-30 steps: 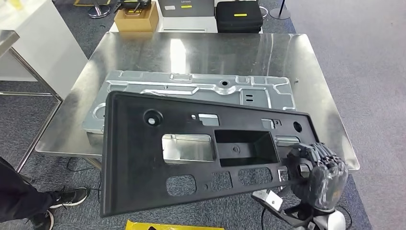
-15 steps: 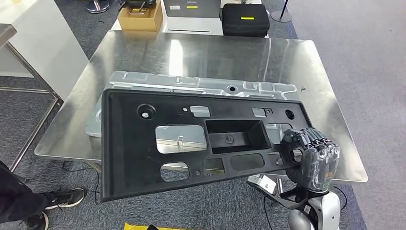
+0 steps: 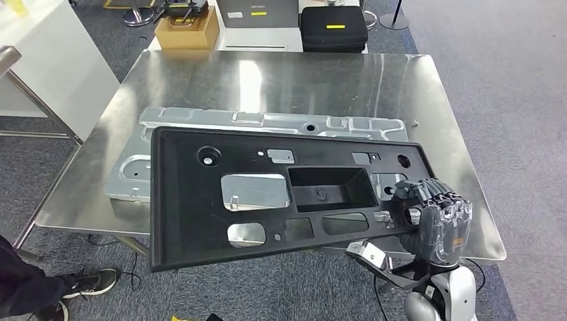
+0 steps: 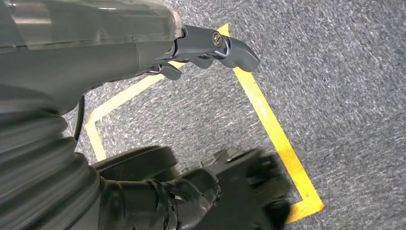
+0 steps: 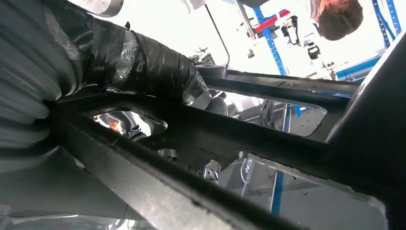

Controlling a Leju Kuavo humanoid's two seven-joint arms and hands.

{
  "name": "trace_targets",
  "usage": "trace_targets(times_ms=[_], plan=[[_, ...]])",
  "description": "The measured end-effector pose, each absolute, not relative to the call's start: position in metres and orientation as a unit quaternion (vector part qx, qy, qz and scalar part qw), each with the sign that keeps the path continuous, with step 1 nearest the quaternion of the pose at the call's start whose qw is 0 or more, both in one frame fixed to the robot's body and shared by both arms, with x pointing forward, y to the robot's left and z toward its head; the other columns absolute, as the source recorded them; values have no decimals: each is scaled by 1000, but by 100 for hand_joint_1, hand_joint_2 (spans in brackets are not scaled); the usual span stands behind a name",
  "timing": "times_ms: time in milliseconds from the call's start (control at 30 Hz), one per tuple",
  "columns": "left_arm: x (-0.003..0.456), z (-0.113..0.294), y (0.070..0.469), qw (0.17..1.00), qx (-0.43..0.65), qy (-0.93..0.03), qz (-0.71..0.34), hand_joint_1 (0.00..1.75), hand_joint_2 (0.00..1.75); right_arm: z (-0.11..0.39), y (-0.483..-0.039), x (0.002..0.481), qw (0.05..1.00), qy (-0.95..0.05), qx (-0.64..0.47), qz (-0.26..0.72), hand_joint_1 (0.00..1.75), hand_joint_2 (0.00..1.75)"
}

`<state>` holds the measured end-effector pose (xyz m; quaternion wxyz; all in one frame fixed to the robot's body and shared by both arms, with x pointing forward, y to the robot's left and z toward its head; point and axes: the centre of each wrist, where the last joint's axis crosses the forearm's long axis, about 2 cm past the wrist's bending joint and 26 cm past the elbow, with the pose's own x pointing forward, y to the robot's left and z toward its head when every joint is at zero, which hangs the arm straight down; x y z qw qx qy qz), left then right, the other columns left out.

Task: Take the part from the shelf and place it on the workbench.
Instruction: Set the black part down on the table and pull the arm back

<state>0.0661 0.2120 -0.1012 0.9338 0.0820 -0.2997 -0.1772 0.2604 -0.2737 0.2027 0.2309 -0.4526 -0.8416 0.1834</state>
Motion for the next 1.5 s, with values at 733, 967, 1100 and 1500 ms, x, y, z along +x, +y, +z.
trace_targets(times_ms=[733,967,1100,1500], plan=[[83,-97,203,925,77,-297,-225,0,0,229,-239,337,226,-782,-488,315,158,175],[88,-96,202,921,74,-295,-243,0,0,246,-235,373,237,-747,-514,349,166,175],[89,-95,202,920,74,-293,-250,0,0,253,-235,394,254,-726,-524,366,164,175],[98,-93,198,914,69,-296,-268,0,0,251,-240,430,312,-651,-569,392,83,175]])
